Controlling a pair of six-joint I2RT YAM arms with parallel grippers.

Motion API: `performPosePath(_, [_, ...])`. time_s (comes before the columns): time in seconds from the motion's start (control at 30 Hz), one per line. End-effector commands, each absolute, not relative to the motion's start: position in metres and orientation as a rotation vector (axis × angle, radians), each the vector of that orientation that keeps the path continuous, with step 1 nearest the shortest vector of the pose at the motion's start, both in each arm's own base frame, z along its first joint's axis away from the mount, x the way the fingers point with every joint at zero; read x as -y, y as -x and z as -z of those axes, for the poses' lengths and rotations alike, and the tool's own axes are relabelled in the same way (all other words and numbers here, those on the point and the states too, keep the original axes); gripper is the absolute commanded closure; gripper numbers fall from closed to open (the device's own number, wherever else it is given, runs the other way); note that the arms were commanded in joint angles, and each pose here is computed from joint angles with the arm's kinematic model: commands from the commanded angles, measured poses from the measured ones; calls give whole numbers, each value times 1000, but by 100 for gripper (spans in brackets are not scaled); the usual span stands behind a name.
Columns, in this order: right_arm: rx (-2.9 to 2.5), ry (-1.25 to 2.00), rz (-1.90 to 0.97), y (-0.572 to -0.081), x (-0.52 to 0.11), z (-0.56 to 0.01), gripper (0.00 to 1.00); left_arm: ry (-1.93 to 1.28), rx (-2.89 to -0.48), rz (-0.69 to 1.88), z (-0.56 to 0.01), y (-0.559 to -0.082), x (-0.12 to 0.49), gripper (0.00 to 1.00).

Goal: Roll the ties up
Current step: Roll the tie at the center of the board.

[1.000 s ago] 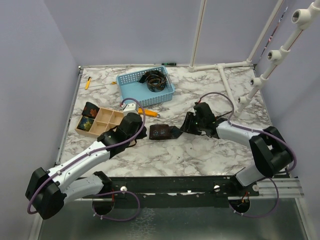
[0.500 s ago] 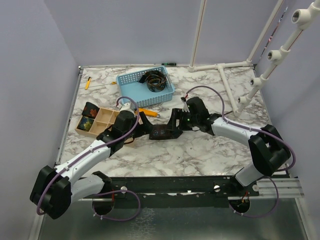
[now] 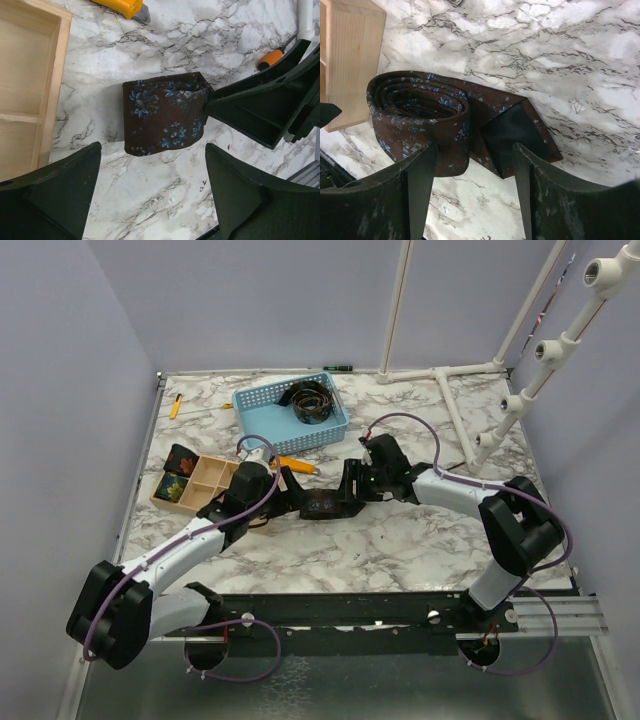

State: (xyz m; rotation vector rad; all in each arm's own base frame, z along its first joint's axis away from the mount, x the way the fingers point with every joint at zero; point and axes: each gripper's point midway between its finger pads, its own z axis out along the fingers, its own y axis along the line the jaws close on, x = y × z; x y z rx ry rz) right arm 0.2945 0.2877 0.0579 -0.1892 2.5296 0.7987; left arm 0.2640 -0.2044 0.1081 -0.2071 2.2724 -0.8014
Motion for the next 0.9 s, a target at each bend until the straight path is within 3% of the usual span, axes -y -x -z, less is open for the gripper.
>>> performPosePath(0.0, [-2567, 185, -703, -293, -275, -41, 35, 175, -2290, 815, -96, -262, 205, 15])
performPosePath(0.87, [-2673, 46, -676, -284, -238, 9, 39, 75, -2270, 957, -89, -290, 241, 15])
